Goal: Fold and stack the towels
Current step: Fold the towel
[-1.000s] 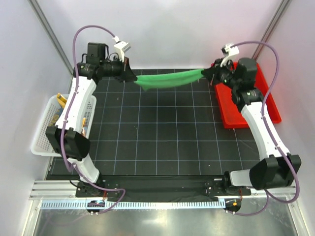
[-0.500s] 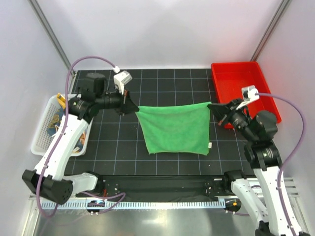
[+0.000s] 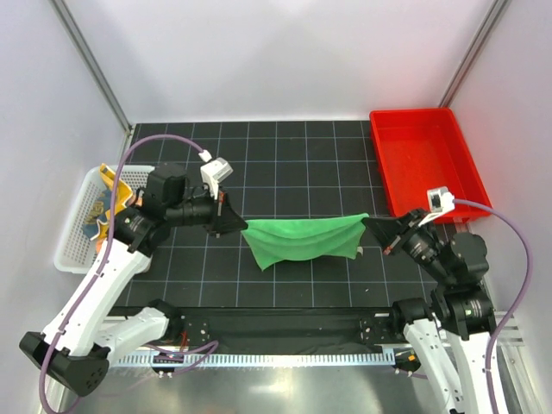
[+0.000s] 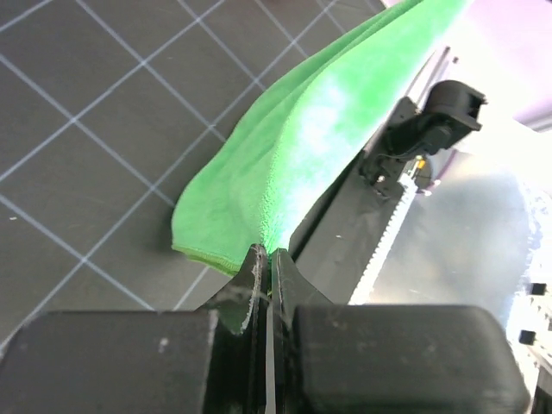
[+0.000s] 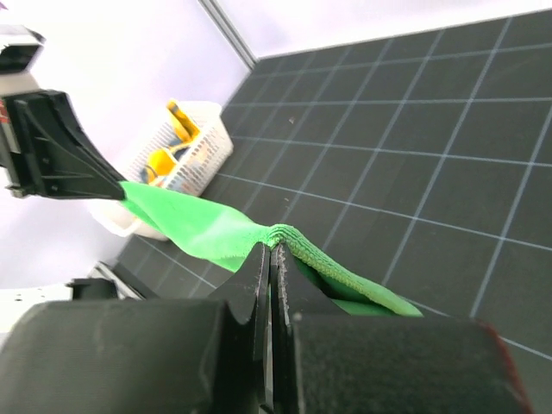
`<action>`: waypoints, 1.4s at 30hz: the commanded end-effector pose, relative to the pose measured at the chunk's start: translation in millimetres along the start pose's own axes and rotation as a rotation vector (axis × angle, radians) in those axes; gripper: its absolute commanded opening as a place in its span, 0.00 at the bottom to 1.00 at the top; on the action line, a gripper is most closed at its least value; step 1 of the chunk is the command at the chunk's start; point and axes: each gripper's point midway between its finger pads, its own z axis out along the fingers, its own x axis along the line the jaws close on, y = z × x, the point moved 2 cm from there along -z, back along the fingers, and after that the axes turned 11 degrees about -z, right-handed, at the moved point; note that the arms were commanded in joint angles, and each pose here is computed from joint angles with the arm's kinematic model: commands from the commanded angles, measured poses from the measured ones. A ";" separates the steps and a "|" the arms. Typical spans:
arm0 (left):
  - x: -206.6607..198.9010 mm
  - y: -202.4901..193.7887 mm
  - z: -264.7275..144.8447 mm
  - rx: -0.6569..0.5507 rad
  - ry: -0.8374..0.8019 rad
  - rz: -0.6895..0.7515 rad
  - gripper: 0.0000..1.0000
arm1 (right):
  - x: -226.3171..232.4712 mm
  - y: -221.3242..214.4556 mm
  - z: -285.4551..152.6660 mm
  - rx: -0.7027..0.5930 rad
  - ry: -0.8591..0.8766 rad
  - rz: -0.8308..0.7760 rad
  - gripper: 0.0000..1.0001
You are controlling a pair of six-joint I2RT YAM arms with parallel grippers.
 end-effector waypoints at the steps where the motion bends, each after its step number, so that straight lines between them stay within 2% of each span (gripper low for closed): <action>1: -17.2 9.8 -5.9 -0.065 -0.018 0.004 0.00 | 16.5 11.1 -12.0 -0.061 0.045 0.037 0.01; 5: -17.7 9.2 -7.4 -0.075 0.006 -0.026 0.00 | 14.3 14.6 -14.4 -0.084 0.013 0.069 0.01; 10: 25.2 31.8 1.7 -0.123 0.260 -0.068 0.00 | -25.9 31.2 15.0 -0.160 -0.157 0.095 0.01; 12: 46.8 39.4 18.9 -0.089 0.322 -0.103 0.00 | -53.5 22.3 39.7 -0.114 -0.244 0.117 0.01; 14: 70.9 47.3 42.1 -0.067 0.345 -0.132 0.00 | -70.7 18.4 61.8 -0.133 -0.259 0.124 0.01; 15: 78.3 51.0 50.5 -0.057 0.346 -0.145 0.00 | -86.5 -7.3 79.5 -0.072 -0.273 0.172 0.01; 16: 90.0 55.5 56.1 -0.058 0.348 -0.166 0.00 | -82.3 3.0 94.5 -0.137 -0.195 0.164 0.01; 17: 96.9 63.4 65.4 -0.073 0.335 -0.175 0.00 | -87.9 -3.2 104.4 -0.136 -0.186 0.180 0.01; 18: 117.3 59.9 83.3 -0.030 0.350 -0.212 0.00 | -105.4 -27.7 122.3 -0.071 -0.215 0.219 0.01; 19: 123.9 67.3 90.0 -0.038 0.347 -0.219 0.00 | -111.4 -24.3 132.1 -0.097 -0.215 0.211 0.01; 22: 163.5 85.1 123.2 -0.035 0.341 -0.258 0.00 | -140.0 -41.8 166.6 -0.057 -0.245 0.197 0.01; 23: 177.3 94.9 127.4 -0.054 0.345 -0.282 0.00 | -146.3 -33.8 179.6 -0.065 -0.247 0.181 0.01; 24: 186.2 100.0 133.7 -0.055 0.341 -0.299 0.00 | -153.6 -36.1 188.9 -0.054 -0.257 0.174 0.01; 25: 201.6 108.3 151.2 -0.038 0.319 -0.321 0.00 | -169.6 -56.1 202.6 0.000 -0.288 0.179 0.01; 27: 227.0 120.0 160.1 -0.047 0.332 -0.355 0.00 | -179.0 -43.5 225.5 -0.013 -0.280 0.165 0.01; 28: 241.0 127.7 171.4 -0.046 0.329 -0.364 0.00 | -194.0 -66.2 238.2 0.049 -0.303 0.168 0.01; 30: 264.7 135.1 174.0 -0.051 0.338 -0.385 0.01 | -201.7 -59.1 263.0 0.064 -0.276 0.149 0.03; 31: 282.2 129.8 182.2 -0.037 0.350 -0.407 0.02 | -213.7 -78.8 274.3 0.119 -0.286 0.161 0.04; 32: 284.6 144.4 181.9 -0.064 0.337 -0.396 0.06 | -217.1 -66.1 289.6 0.107 -0.261 0.134 0.05; 34: 298.6 152.8 183.2 -0.081 0.322 -0.411 0.13 | -229.3 -73.0 301.2 0.144 -0.271 0.132 0.07; 35: 306.1 148.4 190.2 -0.060 0.303 -0.426 0.19 | -240.4 -88.1 308.3 0.181 -0.283 0.140 0.09; 36: 308.3 161.5 188.5 -0.080 0.302 -0.408 0.30 | -245.6 -78.5 316.5 0.184 -0.283 0.127 0.17; 38: 322.1 162.7 184.5 -0.070 0.350 -0.416 0.37 | -258.3 -76.0 325.4 0.204 -0.302 0.124 0.25; 42: 335.3 156.4 163.1 -0.065 0.477 -0.438 0.42 | -267.7 -77.0 317.0 0.315 -0.381 0.130 0.37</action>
